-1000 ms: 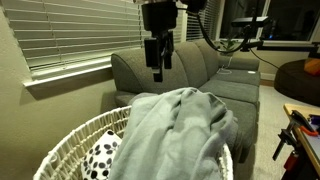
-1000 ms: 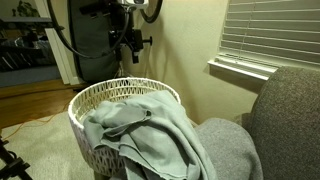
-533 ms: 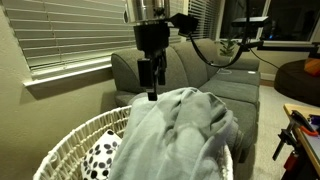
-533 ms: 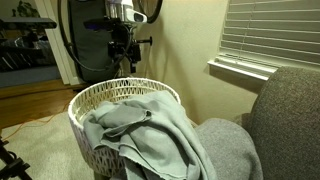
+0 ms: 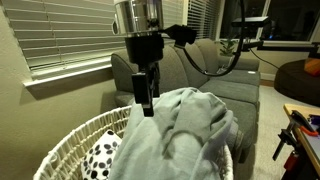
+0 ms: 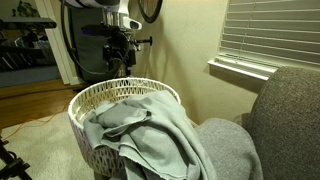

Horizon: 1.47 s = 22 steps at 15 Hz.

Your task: Put the green blanket in the basket on the couch

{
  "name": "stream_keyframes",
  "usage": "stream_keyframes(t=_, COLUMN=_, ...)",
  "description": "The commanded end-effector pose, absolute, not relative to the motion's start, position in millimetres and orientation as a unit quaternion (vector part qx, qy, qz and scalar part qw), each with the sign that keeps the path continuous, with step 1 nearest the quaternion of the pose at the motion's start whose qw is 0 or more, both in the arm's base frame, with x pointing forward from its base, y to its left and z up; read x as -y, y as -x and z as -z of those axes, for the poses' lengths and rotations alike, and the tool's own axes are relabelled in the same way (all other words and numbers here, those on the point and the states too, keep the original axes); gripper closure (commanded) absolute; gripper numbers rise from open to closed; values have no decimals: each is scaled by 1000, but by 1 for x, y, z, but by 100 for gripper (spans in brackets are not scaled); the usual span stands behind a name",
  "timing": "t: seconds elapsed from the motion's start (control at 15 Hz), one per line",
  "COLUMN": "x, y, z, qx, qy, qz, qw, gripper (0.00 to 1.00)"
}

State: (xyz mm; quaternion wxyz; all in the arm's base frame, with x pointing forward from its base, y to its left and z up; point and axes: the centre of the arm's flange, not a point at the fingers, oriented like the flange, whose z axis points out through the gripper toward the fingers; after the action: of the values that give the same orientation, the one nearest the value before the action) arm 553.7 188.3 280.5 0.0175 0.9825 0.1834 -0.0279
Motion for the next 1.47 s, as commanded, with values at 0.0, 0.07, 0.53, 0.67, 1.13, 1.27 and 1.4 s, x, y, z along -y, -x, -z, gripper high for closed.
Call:
stream_keyframes(t=0.0, x=-193, y=-554, z=-269, qx=-227, qy=-973, qz=24, qw=21, gripper=0)
stream_keyframes(t=0.07, x=-192, y=-553, z=-265, qx=-234, qy=-972, qz=27, qw=22, gripper=0)
stream_keyframes(t=0.53, x=-189, y=-543, z=-239, qx=-248, qy=-968, qz=44, qw=17, gripper=0)
stream_keyframes(t=0.67, x=-190, y=-539, z=-228, qx=-252, qy=-966, qz=49, qw=15, gripper=0)
stream_keyframes(t=1.13, x=-184, y=-531, z=-203, qx=-260, qy=-964, qz=50, qw=15, gripper=0)
stream_keyframes(t=1.27, x=-180, y=-531, z=-200, qx=-261, qy=-964, qz=46, qw=16, gripper=0)
stream_keyframes(t=1.4, x=-177, y=-531, z=-198, qx=-261, qy=-964, qz=42, qw=18, gripper=0)
